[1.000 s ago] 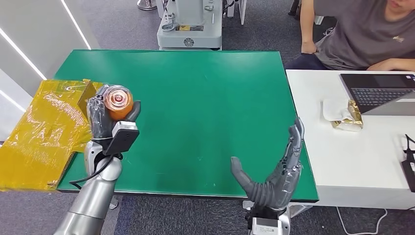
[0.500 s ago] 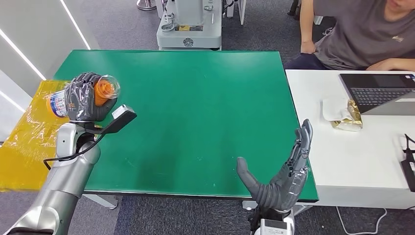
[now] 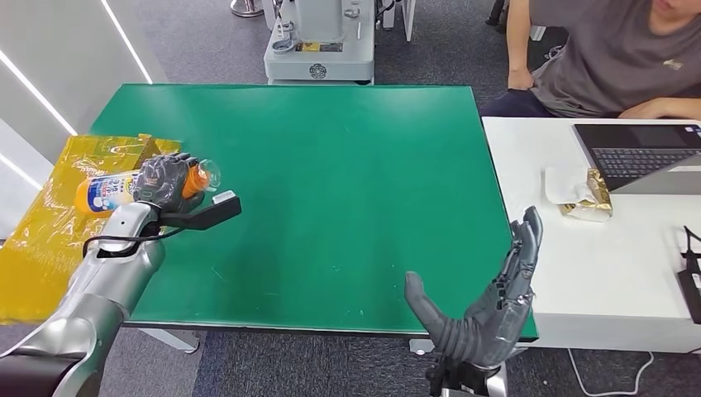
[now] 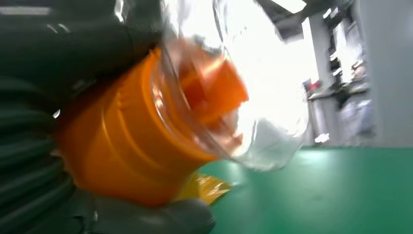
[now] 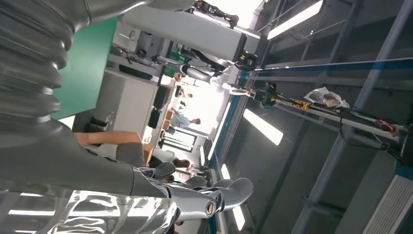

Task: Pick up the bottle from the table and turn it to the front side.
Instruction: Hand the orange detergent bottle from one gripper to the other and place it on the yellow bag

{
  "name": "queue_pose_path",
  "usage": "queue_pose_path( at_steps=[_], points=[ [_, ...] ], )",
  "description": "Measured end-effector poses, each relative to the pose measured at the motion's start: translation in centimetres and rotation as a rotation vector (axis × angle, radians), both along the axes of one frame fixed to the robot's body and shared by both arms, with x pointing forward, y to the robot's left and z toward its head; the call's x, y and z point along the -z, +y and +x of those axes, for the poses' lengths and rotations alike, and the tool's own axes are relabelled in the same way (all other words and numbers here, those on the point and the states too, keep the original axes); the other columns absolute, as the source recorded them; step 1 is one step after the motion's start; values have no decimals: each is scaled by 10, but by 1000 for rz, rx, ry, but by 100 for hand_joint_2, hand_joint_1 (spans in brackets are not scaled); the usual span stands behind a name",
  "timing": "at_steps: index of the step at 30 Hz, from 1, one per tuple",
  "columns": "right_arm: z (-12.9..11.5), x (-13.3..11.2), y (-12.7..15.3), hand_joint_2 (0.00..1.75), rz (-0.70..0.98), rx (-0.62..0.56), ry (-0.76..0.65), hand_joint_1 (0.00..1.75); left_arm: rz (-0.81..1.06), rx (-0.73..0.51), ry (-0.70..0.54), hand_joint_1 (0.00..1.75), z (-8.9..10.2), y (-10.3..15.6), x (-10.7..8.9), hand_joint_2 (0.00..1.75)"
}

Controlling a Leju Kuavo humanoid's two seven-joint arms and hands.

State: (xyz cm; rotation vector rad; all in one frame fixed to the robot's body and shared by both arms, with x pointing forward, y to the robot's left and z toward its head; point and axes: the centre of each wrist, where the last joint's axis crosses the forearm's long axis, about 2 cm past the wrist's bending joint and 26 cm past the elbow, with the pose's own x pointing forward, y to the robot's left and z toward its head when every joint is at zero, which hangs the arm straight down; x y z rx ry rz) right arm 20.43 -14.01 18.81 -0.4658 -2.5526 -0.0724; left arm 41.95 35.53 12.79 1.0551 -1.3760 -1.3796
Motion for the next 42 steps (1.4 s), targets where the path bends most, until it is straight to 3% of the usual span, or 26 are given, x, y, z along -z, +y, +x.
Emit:
queue_pose_path(
  at_steps=[9, 16, 30, 34, 42],
  points=[
    [-6, -5, -3, 175, -13, 21, -24, 0, 213, -56, 120, 175, -5, 14, 10, 175],
    [-9, -4, -6, 175, -12, 30, -17, 0, 358, -58, 191, 175, -22, 19, 32, 175],
    [-11, -3, -7, 175, -10, 36, -12, 0, 410, -32, 237, 175, -32, 21, 46, 175],
    [-11, -3, -7, 175, -9, 36, -11, 0, 413, -36, 240, 0, -33, 21, 46, 175],
    [-9, -3, -7, 175, 10, 30, -5, 0, 396, -71, 232, 0, -45, 15, 61, 175]
  ],
)
